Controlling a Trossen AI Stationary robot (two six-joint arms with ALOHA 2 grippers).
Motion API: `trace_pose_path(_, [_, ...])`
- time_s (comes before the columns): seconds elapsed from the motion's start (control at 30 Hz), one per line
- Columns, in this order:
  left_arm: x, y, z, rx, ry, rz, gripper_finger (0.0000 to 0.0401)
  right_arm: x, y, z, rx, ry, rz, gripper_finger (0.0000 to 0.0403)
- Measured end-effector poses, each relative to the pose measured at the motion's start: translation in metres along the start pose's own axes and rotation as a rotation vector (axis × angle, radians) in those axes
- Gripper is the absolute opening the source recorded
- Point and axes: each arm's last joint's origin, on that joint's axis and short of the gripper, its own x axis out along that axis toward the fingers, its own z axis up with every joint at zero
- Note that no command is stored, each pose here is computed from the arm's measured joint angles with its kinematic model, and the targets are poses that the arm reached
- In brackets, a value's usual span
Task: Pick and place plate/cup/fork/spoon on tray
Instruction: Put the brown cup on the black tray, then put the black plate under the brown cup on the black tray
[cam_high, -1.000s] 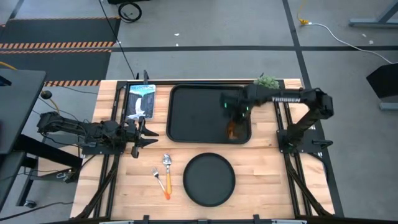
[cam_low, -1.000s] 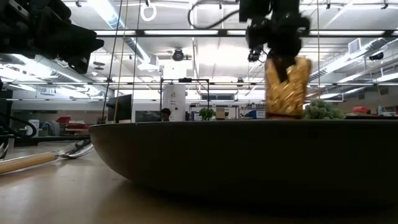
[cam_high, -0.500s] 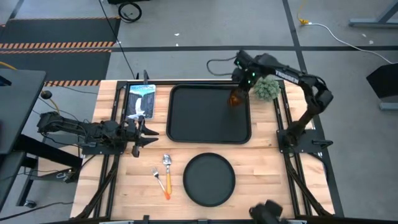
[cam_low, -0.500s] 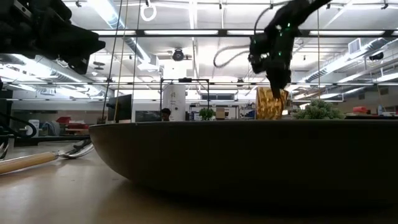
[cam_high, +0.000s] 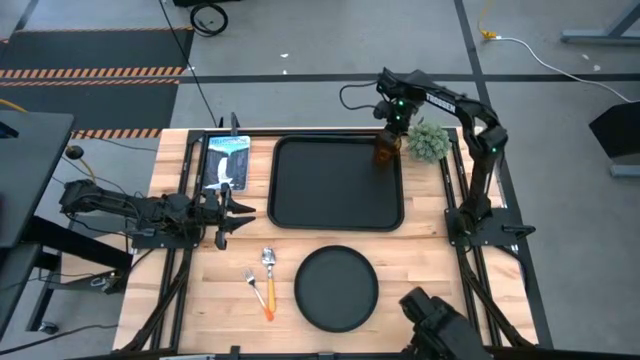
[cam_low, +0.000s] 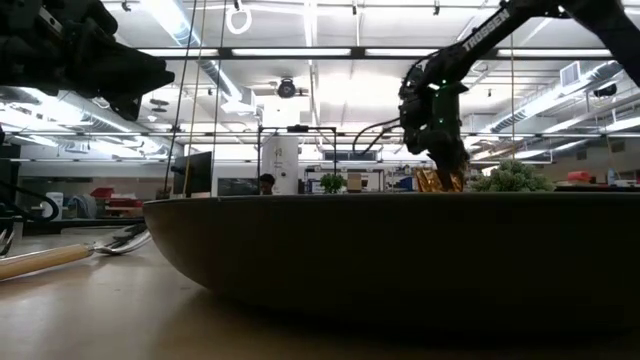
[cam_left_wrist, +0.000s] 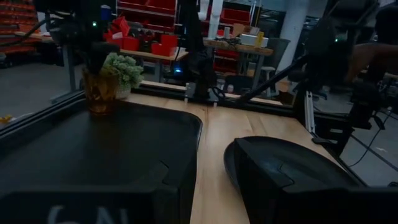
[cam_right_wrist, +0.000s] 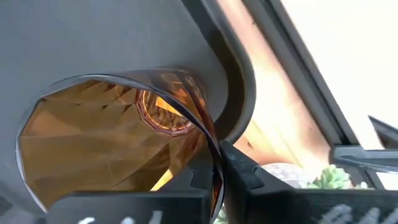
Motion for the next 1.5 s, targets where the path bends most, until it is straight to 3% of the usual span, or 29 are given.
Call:
trace_pose_path(0.27, [0.0,0.0,0.0,-0.001,0.0,-0.001,0.0114,0.001,0.0,0.002,-0.014,0.0,-0.034,0.0087])
trace_pose_path(0.43, [0.0,0.0,0.0,-0.001,0.0,0.0,0.0114,-0.024,0.005,-0.005,-0.025,-0.074,-0.124,0.0126])
trace_pose_path(0.6, [0.0,0.0,0.0,-0.002,0.0,0.0,0.0114,-0.054,0.024,-0.013,-0.019,-0.189,-0.13,0.0157])
trace_pose_path(0.8, [0.0,0.001,0.0,-0.002,-0.003,0.02,0.0114,-0.073,0.078,-0.005,-0.137,-0.376,-0.019,0.0164])
trace_pose_path(0.97, [0.0,0.001,0.0,-0.106,-0.003,0.023,0.0114,-0.057,0.138,0.009,-0.215,-0.419,0.069,0.0164])
trace_pose_path(1.23, [0.0,0.0,-0.002,-0.155,0.013,0.016,0.0114,-0.02,0.225,0.001,-0.327,-0.285,0.215,0.0163])
trace_pose_path(1.5, [0.0,0.001,-0.001,-0.147,0.01,0.019,0.0114,-0.003,0.291,-0.041,-0.368,-0.121,0.285,0.0163])
